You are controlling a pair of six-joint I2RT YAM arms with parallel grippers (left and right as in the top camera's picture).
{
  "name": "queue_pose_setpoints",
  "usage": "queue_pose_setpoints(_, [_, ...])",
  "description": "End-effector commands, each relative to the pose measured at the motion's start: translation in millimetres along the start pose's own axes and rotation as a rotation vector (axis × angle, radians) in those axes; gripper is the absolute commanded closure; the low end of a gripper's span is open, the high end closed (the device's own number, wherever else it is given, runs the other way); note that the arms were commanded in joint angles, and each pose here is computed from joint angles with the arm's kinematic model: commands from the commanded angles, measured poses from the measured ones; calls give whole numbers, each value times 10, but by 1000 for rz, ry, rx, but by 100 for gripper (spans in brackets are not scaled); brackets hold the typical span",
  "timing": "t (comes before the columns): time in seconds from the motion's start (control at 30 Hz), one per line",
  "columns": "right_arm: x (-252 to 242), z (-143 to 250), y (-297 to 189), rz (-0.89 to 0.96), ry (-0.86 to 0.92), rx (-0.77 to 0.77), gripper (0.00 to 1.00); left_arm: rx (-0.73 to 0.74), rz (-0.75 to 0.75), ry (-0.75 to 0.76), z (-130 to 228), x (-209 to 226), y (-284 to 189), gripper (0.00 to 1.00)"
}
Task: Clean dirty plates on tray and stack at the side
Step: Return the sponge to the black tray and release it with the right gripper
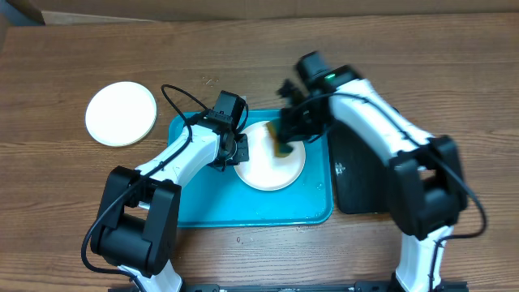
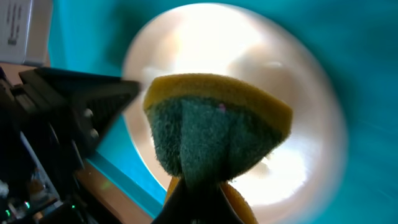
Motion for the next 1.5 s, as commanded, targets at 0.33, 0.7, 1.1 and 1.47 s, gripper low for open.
queue_pose_setpoints(0.33, [-1411, 397, -829, 496, 242, -10, 96, 36, -27, 16, 75, 51, 121, 93])
queue_pose_setpoints(0.7, [-1869, 476, -514, 639, 253, -64, 96, 36, -27, 16, 75, 51, 121, 91])
queue_pose_setpoints(1.1, [-1785, 287, -809, 637, 259, -106, 44, 33, -26, 16, 69, 47, 121, 81])
queue_pose_setpoints(1.47, [-2134, 204, -1365, 588, 474, -251, 31, 29, -28, 16, 61, 50, 124, 91])
Point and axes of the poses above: each gripper's point midway between its finger pads, its own y axis out along the fingers, its own x axis along the line the jaws close on, z = x × y, the point moved 1 cm from there along -y, back along the fingers, and after that the axes turned 5 degrees about -y, right-handed, at the moved point
